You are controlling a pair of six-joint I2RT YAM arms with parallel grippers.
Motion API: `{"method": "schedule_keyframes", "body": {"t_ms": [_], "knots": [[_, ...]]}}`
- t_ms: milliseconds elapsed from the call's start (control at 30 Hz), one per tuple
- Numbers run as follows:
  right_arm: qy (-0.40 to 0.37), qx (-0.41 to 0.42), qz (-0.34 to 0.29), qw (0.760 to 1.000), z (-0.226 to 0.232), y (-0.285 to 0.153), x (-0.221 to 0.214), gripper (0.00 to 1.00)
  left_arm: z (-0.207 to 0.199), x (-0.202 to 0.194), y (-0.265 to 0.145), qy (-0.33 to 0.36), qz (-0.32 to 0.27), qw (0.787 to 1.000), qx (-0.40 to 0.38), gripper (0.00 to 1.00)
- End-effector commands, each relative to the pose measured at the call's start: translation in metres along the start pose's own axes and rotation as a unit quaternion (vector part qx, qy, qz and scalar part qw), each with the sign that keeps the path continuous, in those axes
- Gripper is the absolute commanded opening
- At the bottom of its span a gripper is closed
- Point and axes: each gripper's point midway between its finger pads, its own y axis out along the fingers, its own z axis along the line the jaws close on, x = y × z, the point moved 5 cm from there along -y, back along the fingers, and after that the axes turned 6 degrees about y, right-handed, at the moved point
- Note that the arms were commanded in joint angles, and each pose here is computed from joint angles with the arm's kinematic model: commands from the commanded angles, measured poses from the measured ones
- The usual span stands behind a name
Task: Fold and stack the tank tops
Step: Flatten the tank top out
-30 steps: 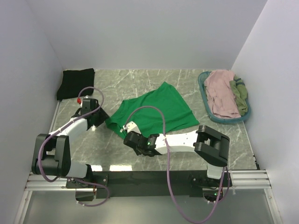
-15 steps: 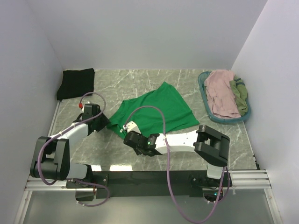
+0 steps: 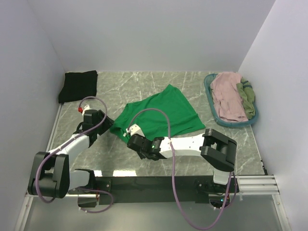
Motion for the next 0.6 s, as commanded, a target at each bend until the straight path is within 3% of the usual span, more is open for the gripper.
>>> {"method": "schedule_keyframes", "body": {"t_ms": [0,333,567], "knots": [[0.009,0.007,-0.025,1.0,0.004,-0.006,0.021,0.0,-0.01,0.004,-0.007,-0.003,-0.027,0.999,-0.043,0.61],[0.008,0.006,-0.027,1.0,0.003,-0.007,0.022,0.0,0.005,-0.005,0.006,-0.001,0.002,1.0,0.008,0.54],[0.013,0.006,-0.027,1.0,0.001,-0.01,0.019,0.0,0.006,-0.006,0.02,-0.008,0.019,0.999,0.03,0.4]]}}
